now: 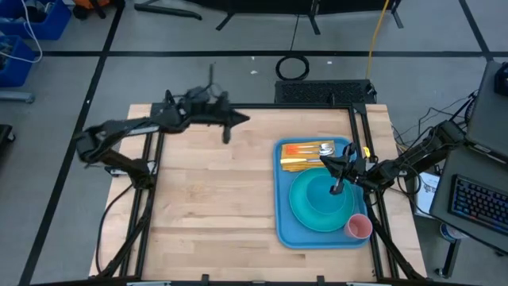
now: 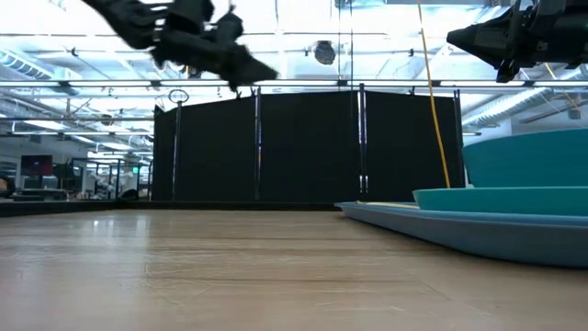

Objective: Set up tray
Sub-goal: Return to Home Position

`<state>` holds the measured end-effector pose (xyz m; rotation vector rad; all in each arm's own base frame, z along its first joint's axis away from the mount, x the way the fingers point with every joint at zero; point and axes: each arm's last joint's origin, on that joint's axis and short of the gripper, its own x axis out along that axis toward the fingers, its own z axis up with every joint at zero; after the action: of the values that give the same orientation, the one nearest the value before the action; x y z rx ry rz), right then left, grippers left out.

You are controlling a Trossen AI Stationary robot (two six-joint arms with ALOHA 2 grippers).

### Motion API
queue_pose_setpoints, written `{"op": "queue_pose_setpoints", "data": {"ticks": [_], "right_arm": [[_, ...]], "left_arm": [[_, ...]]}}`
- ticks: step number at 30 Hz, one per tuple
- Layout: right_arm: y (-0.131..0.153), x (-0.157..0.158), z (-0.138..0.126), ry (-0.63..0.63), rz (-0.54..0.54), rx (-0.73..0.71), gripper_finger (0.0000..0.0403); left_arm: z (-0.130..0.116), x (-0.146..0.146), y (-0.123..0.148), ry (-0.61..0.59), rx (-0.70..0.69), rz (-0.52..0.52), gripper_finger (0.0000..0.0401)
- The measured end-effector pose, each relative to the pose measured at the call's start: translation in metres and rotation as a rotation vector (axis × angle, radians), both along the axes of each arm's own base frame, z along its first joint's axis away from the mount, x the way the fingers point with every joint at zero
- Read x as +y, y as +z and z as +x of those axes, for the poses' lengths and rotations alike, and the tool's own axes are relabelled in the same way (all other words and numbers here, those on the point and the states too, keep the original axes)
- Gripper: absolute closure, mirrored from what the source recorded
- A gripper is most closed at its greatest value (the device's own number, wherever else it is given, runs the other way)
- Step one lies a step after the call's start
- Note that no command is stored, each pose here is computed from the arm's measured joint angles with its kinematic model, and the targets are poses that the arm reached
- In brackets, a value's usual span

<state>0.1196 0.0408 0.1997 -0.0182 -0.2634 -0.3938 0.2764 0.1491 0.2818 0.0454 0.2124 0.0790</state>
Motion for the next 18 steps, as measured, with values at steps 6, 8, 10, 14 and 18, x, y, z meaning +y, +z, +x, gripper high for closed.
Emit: {"op": "queue_pose_setpoints", "data": {"ticks": [6, 8, 10, 14, 18], "right_arm": [[0.0, 0.0, 0.0, 0.0, -0.001, 0.002, 0.0403], [0.0, 0.0, 0.0, 0.0, -0.001, 0.002, 0.0403], [0.0, 0.0, 0.0, 0.0, -0.001, 0.003, 0.0403], [0.0, 0.0, 0.0, 0.0, -0.002, 0.003, 0.0403], [0.0, 0.0, 0.0, 0.0, -0.001, 0.003, 0.0403]], "left_arm": [[-0.051, -0.02, -0.014, -0.055, -0.06, 0.013, 0.04], [-0.063, -0.025, -0.025, -0.065, -0.077, -0.04, 0.04], [-0.074, -0.033, -0.036, -0.063, -0.107, -0.055, 0.04], [-0.096, -0.05, -0.059, 0.032, -0.191, -0.06, 0.04], [-0.117, -0.068, -0.085, 0.059, -0.274, -0.029, 0.04]]}}
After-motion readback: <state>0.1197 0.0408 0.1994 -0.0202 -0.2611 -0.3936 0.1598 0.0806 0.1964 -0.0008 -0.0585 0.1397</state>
